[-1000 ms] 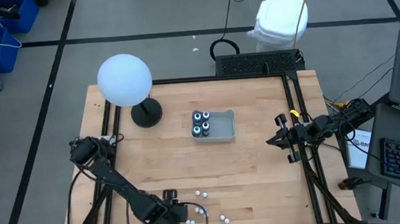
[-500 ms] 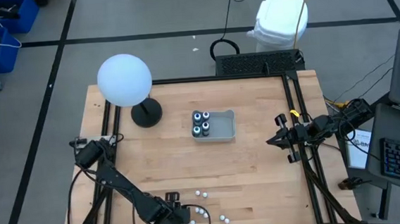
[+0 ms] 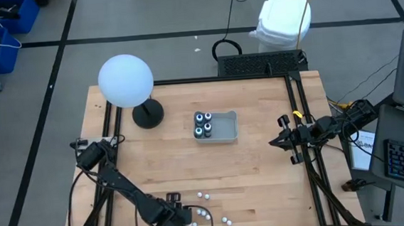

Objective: Pick & Place food coloring
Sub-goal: Put the left small purple food coloring bottle into the gray bin

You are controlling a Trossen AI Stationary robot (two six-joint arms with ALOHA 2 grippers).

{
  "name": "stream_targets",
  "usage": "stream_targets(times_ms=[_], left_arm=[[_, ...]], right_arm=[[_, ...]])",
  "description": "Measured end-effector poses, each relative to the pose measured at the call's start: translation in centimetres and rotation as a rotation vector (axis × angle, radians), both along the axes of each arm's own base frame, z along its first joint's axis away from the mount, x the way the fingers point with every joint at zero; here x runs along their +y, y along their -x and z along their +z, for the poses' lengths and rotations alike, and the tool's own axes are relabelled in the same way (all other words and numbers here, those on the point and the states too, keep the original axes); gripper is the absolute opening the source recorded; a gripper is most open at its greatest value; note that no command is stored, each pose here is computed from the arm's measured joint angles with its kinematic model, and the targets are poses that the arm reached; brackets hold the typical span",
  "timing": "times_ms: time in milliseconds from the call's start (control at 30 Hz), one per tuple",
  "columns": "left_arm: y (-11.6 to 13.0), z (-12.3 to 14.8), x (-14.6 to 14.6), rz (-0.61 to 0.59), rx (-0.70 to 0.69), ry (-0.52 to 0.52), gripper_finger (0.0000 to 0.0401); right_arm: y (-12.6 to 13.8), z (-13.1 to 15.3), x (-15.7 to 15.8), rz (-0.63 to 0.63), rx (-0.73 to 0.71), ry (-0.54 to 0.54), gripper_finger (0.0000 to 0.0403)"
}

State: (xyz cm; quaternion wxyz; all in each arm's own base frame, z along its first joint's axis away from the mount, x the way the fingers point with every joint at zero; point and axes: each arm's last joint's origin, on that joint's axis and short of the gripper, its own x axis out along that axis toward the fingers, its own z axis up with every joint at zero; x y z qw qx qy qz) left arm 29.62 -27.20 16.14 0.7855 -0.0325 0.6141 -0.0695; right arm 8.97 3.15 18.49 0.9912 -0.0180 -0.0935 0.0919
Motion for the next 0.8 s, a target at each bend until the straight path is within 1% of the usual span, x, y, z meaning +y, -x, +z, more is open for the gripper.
stream_targets(times_ms=[200, 267, 333, 600, 667, 800], left_arm=[[-0.17, 0.00, 0.21, 0.006, 0.001, -0.002, 0.0234], [-0.13, -0.02, 0.25, 0.006, 0.005, -0.005, 0.0227], [-0.04, -0.05, 0.30, 0.007, 0.019, -0.007, 0.0211], [0.02, -0.07, 0.38, 0.012, 0.031, -0.009, 0.0119], [0.04, -0.08, 0.37, 0.010, 0.034, -0.005, 0.0101], [0.08, -0.05, 0.32, -0.002, 0.051, 0.014, 0.0079]], right_arm=[[0.00, 0.00, 0.00, -0.001, 0.000, 0.001, 0.0000], [0.00, 0.00, 0.00, -0.001, 0.000, 0.001, 0.0000], [0.00, 0.00, 0.00, -0.001, 0.000, 0.002, 0.0000], [0.00, 0.00, 0.00, -0.002, -0.001, 0.006, 0.0000], [0.00, 0.00, 0.00, -0.002, -0.001, 0.006, 0.0000], [0.00, 0.00, 0.00, -0.002, -0.001, 0.006, 0.0000]])
